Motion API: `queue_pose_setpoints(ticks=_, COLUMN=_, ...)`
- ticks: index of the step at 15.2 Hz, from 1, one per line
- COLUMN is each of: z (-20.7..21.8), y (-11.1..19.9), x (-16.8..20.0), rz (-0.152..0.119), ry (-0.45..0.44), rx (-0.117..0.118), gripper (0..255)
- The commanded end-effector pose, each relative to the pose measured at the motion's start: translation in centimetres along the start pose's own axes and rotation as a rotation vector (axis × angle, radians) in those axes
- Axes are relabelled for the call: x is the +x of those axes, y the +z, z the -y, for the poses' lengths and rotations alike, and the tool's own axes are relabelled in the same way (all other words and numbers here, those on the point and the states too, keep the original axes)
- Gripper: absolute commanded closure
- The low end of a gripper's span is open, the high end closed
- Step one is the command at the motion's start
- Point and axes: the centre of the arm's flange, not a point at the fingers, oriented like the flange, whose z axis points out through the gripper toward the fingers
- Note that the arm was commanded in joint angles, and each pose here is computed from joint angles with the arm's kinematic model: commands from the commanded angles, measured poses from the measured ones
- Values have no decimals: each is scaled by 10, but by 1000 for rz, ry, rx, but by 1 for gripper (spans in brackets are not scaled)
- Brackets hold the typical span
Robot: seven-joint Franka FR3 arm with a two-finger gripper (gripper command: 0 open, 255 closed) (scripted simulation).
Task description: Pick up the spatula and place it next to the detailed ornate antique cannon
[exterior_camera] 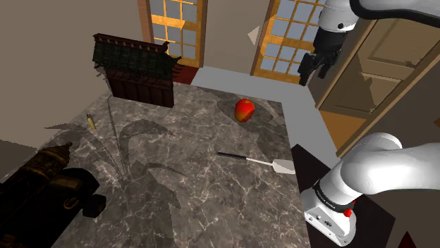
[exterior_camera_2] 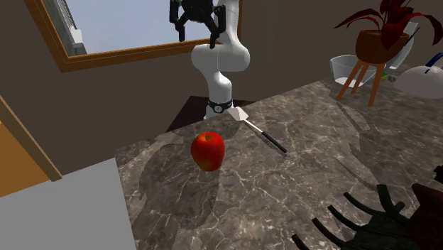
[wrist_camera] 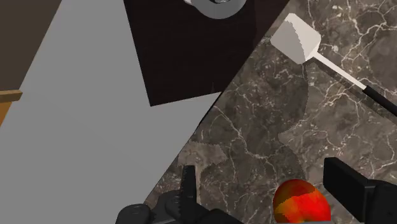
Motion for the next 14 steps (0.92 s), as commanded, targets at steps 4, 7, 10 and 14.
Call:
queue_pose_setpoints(ticks=4, z=25, y=29, x=0, rz=-20, ry=-115, rx=16, gripper=0)
queue_pose_setpoints(ticks=7, z=50, y=57, x=-1, rz=-40, ry=-229, rx=32, gripper=0)
queue_pose_setpoints(ticks=10, z=75, y=84, x=-5, rz=-60, ry=-344, rx=48, gripper=0)
queue_pose_setpoints(ticks=14, z=108, y=121, x=-14, rz=-87, ry=-497, rx=70, gripper=0)
